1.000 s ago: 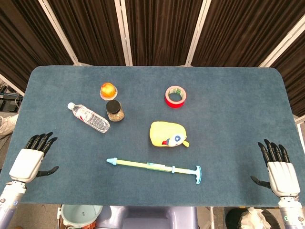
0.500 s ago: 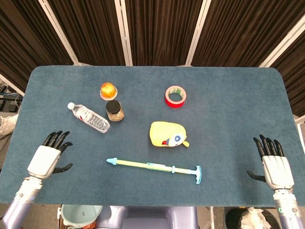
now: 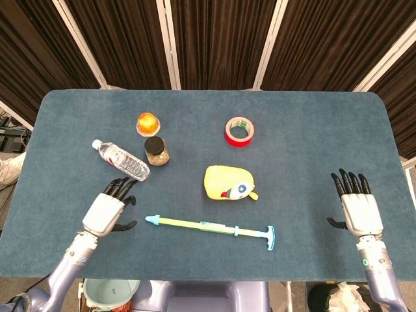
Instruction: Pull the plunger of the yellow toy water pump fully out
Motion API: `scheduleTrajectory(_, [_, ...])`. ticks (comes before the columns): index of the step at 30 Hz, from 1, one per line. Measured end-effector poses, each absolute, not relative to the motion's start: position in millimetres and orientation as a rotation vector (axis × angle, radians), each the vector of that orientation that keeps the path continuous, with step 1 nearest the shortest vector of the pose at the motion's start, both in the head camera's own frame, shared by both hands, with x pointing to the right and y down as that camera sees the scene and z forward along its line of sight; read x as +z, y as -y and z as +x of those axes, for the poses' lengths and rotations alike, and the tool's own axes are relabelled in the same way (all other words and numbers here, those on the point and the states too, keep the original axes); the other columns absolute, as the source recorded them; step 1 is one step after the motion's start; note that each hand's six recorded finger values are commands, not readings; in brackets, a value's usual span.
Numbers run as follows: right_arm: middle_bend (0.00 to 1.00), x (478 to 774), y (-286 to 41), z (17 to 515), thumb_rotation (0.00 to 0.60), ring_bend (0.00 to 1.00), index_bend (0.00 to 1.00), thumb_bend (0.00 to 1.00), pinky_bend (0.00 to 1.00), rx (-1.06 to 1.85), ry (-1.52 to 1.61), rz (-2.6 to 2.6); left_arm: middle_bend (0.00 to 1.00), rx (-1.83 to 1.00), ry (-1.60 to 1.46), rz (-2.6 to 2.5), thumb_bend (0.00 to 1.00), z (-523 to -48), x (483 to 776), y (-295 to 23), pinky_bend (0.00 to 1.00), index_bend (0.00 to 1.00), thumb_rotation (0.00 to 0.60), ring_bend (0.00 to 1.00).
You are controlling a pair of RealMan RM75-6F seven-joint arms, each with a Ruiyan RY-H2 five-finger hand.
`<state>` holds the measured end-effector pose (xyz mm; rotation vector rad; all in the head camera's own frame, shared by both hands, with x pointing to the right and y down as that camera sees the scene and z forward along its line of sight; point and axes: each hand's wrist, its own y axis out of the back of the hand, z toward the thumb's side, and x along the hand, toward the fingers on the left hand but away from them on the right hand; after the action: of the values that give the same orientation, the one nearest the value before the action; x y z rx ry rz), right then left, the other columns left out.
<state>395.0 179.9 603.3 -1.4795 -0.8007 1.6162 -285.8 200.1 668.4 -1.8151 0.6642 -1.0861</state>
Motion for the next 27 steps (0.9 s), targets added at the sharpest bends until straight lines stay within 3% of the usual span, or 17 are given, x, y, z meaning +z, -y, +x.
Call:
scheduleTrajectory(19, [0.0,595.8,-168.1,406.8,0.6,0.0,0.06,0.0,0.0,1.627,0.84,-1.47,0.11,-1.038,-0.503,-1.815,0.16,-211.1,715.0,-213.2,0.13,0.54,0.6,0.06])
scheduleTrajectory(27, [0.0,592.3,-166.8,413.6,0.6,0.0,0.06,0.0,0.0,1.633,0.848,-1.459,0.17,-1.017,-0.499,-1.795,0.35,-200.7,716.7,-216.2,0.13,0.62,0.6,0.08])
